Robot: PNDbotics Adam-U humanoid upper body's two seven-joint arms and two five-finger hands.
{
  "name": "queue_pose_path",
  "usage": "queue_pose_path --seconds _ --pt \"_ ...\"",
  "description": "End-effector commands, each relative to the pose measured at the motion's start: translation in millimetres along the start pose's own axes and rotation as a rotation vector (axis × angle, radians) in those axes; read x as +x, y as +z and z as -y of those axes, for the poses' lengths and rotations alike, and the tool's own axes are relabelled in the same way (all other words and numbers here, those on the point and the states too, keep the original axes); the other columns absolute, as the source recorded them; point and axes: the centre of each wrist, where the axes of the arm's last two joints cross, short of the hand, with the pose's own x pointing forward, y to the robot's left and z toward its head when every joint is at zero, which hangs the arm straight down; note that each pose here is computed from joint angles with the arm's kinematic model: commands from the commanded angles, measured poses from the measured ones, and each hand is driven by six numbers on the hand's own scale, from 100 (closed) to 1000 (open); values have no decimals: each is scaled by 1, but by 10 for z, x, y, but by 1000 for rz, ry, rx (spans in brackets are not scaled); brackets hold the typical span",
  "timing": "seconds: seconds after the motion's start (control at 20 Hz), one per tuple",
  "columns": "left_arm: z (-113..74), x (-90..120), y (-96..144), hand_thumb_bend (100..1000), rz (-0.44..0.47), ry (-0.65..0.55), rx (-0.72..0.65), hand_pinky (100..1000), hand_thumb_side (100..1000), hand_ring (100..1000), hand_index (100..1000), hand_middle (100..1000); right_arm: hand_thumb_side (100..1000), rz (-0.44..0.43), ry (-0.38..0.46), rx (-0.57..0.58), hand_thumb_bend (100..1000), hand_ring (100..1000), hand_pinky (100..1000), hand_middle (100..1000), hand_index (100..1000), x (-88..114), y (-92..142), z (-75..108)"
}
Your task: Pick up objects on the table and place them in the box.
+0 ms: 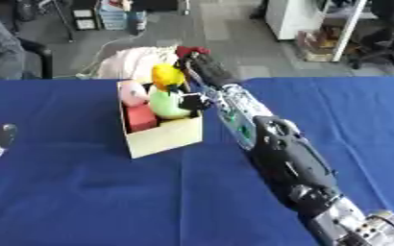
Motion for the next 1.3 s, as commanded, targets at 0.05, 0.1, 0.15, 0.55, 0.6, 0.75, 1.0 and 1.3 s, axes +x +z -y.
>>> queue_pose_path --seconds 0.05,0.1,0.15,0.55,0.6,0.75,1.0,1.3 --pt "-23 108 -66 557 46 0 -6 803 396 622 729 652 385 -19 37 12 100 757 799 607 730 55 -66 24" --pt "-18 113 -70 556 48 2 -9 804 397 622 730 636 388 -40 45 23 100 759 798 610 732 42 -58 -3" --pt "-14 114 -71 555 49 3 -11 804 398 623 730 634 391 -71 52 28 100 760 797 614 735 18 -47 -26" --pt "-18 94 -55 548 38 -3 -18 807 404 625 733 636 516 -12 158 138 188 833 845 755 845 19 -44 -56" --pt "-20 90 -52 547 37 -4 -18 808 404 625 733 636 537 21 173 165 203 843 854 772 860 31 -55 -33" --pt "-27 76 -44 546 31 -9 -19 808 406 625 734 637 559 108 215 220 217 847 860 785 871 81 -97 71" --pt "-39 63 -33 544 25 -16 -18 809 406 626 734 637 580 138 234 254 206 855 866 800 892 78 -120 180" --pt "-77 16 9 541 3 -32 -10 811 408 626 734 638 604 149 166 209 175 874 880 832 948 -100 -127 530"
